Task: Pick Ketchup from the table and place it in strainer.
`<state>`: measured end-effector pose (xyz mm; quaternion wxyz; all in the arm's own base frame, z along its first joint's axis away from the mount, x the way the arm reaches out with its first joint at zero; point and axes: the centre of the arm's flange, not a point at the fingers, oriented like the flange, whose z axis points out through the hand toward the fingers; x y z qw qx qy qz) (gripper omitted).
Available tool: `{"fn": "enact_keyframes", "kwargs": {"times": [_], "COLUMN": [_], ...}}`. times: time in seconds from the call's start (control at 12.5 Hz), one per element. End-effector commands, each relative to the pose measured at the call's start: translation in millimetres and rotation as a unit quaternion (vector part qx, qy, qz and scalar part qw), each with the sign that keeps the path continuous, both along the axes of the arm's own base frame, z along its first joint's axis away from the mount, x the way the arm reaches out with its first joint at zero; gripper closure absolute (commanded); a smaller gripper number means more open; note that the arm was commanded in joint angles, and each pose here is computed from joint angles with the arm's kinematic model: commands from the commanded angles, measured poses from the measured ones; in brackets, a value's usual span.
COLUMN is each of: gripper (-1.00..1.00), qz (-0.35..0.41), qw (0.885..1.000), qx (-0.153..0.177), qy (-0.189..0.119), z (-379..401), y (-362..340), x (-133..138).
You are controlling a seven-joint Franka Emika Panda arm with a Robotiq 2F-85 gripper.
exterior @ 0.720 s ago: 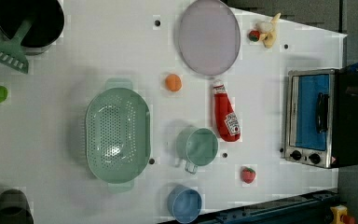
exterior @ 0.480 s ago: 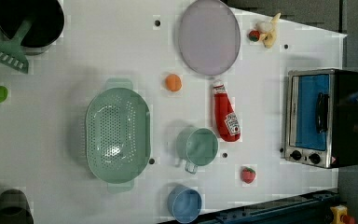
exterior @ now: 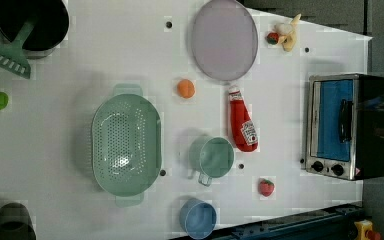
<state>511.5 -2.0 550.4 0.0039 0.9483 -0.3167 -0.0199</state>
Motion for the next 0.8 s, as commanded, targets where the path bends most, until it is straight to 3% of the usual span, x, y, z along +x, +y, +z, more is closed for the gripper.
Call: {"fn": "enact_keyframes", "kwargs": {"times": [0.08, 0.4, 0.48, 0.8], "gripper": [-1.00, -1.00, -1.00, -1.00], "qz": [0.182, 0.368, 0.385, 0.396], "qw": [0.979, 0.928, 0.922, 0.918], "qx": [0.029, 0.039, 0.034, 0.022], "qy": [0.083, 0.039, 0.024, -0.010], "z": [-103, -166, -179, -237], "y": [7, 12, 12, 19], "x": [3, 6, 6, -9]}}
